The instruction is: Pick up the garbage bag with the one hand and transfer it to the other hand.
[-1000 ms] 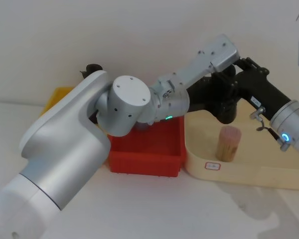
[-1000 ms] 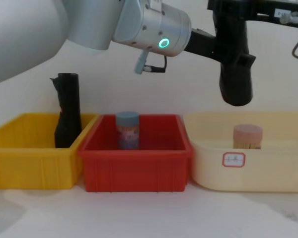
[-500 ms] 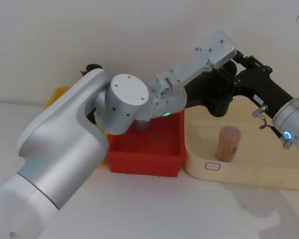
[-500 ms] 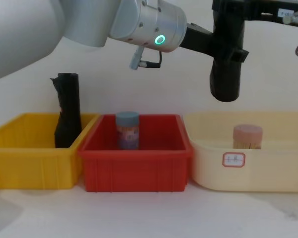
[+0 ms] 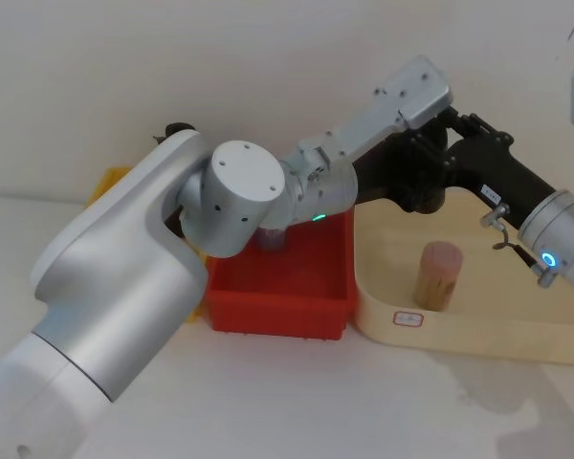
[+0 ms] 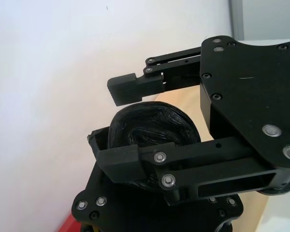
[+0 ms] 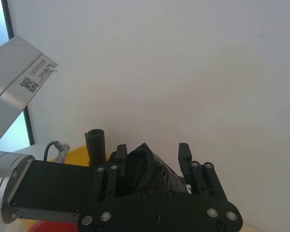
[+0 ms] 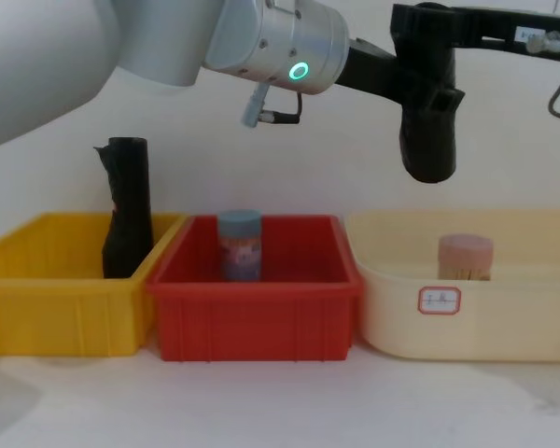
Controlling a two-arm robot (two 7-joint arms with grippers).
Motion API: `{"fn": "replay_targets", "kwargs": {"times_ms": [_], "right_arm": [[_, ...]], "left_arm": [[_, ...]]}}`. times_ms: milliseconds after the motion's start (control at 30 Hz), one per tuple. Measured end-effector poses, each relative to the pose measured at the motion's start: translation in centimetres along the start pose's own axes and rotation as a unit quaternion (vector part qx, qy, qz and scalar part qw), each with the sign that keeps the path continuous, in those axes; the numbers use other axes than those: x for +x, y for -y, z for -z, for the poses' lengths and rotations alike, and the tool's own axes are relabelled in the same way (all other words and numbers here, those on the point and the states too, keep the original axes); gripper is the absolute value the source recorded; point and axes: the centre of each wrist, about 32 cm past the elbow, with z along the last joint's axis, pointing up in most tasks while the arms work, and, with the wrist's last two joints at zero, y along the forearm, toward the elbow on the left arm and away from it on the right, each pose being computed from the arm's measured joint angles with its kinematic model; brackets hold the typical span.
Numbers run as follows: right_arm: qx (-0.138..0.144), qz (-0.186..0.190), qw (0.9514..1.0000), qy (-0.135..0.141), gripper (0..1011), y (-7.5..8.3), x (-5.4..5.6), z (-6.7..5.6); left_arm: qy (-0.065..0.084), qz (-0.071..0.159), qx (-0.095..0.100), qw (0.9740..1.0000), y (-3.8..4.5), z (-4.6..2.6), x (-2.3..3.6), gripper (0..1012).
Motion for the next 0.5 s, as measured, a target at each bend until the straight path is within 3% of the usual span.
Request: {"fn": "replay_targets", "kwargs": {"times_ms": [500], "right_arm": [[0.001, -0.003, 1.0, -0.007, 631, -0.17, 0.59, 0.07]], "left_arm": [[0.001, -0.002, -0.001, 1.0, -0.04, -0.02, 0.05, 486]]}}
